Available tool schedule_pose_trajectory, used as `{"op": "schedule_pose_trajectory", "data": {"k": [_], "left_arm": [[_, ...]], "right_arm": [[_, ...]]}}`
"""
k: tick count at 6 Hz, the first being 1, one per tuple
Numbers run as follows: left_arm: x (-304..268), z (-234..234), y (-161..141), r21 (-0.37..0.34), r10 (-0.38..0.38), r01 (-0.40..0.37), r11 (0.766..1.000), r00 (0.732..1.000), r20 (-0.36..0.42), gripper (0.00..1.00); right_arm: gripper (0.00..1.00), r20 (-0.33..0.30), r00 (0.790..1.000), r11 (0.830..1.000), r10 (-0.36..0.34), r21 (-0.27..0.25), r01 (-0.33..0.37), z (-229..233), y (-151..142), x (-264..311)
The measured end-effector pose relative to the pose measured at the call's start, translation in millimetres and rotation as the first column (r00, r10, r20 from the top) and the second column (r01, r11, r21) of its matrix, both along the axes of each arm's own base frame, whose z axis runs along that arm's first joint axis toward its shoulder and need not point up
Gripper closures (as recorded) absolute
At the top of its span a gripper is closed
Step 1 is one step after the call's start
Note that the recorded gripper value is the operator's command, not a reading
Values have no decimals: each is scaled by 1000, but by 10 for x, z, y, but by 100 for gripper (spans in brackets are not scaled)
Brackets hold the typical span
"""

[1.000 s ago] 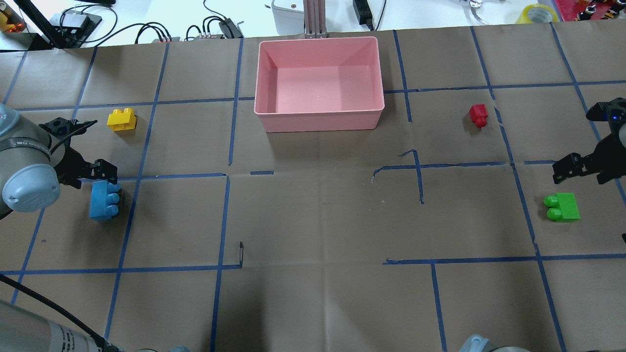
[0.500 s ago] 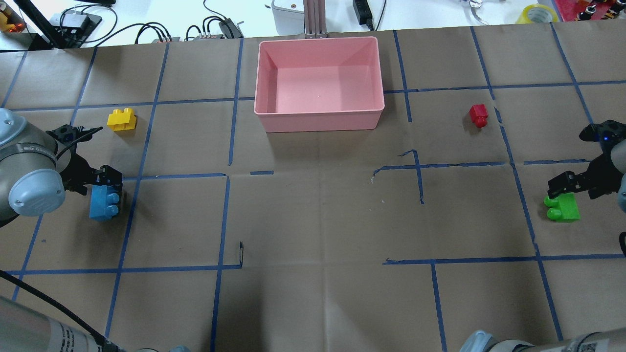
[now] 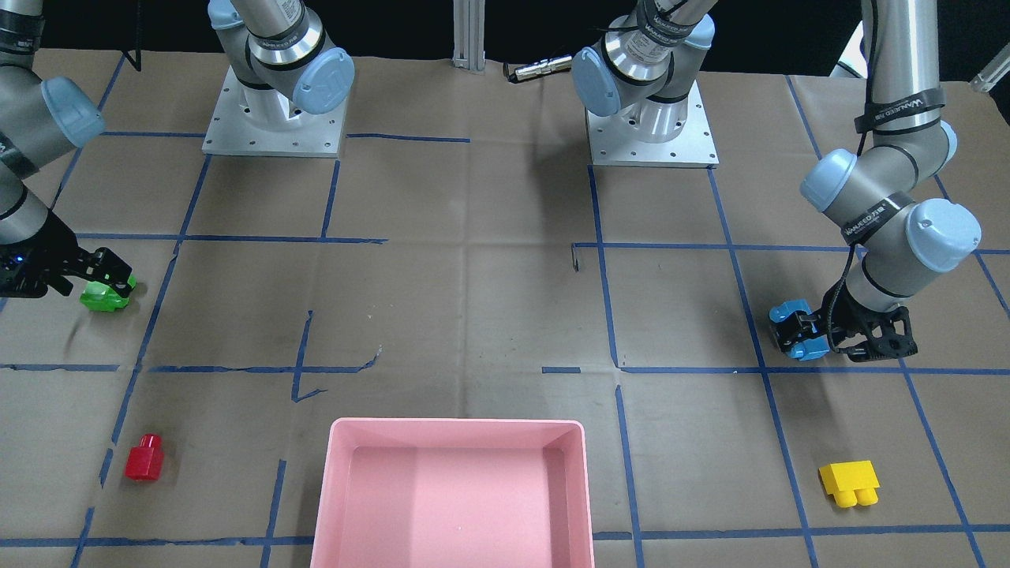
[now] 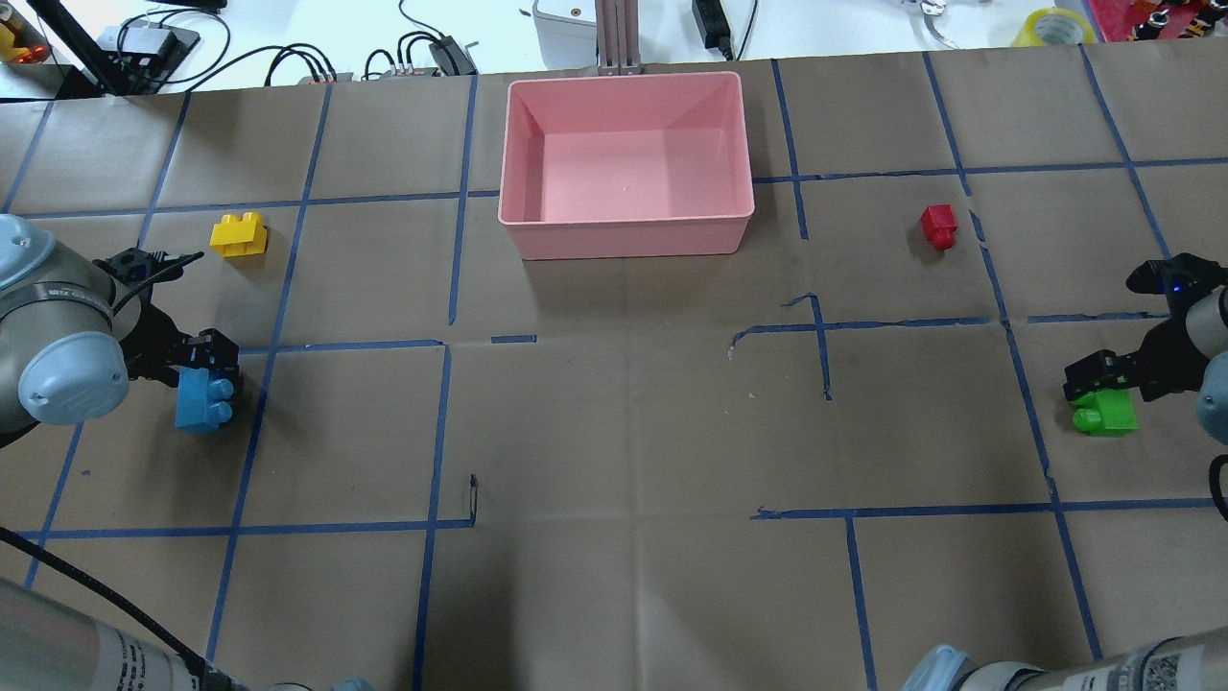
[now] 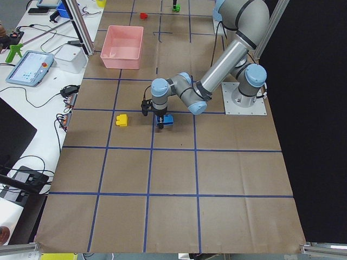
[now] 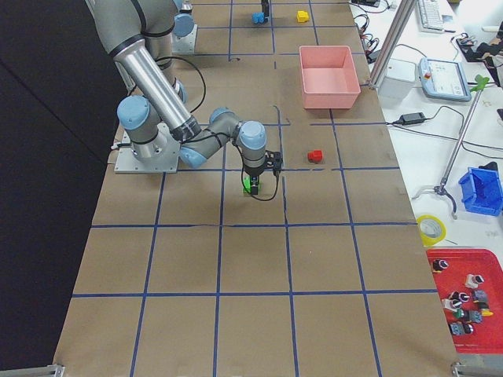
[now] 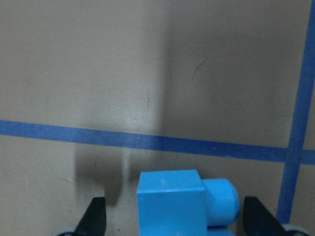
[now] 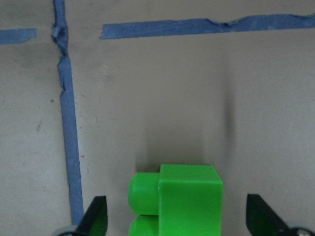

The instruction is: Put all blocks into box

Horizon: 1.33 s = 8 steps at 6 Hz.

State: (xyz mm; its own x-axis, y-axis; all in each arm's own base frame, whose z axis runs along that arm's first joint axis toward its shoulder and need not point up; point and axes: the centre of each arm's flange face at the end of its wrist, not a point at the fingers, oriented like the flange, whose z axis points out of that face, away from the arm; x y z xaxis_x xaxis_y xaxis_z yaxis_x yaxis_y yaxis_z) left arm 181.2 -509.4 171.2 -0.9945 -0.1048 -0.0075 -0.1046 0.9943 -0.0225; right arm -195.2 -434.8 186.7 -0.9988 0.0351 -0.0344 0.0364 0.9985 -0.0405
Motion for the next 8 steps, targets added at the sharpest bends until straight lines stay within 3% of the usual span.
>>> {"op": "schedule_pose_trajectory", "data": {"k": [3,4,6,7,8], "left_arm": [[-27,53,25,25,1,0,1000,1000,-20,95],[-26,79,16,28,0,0,1000,1000,-22,100],[-28,152,2,22,-2,2,1000,1000,-18,100],[-21,353,-38,9,-4,5,1000,1000,-10,100],[34,756,-164,15,-9,9,1000,1000,-14,100]], "right_arm": [[8,-2,1000,1000,8,28,-8,-89,61,17],[27,-3,1000,999,8,36,-8,-107,80,24],[70,-13,1000,999,9,47,-8,-112,101,21],[81,-18,1000,999,9,46,-8,-93,99,17],[84,-29,1000,999,8,34,-7,-30,77,-3]]}}
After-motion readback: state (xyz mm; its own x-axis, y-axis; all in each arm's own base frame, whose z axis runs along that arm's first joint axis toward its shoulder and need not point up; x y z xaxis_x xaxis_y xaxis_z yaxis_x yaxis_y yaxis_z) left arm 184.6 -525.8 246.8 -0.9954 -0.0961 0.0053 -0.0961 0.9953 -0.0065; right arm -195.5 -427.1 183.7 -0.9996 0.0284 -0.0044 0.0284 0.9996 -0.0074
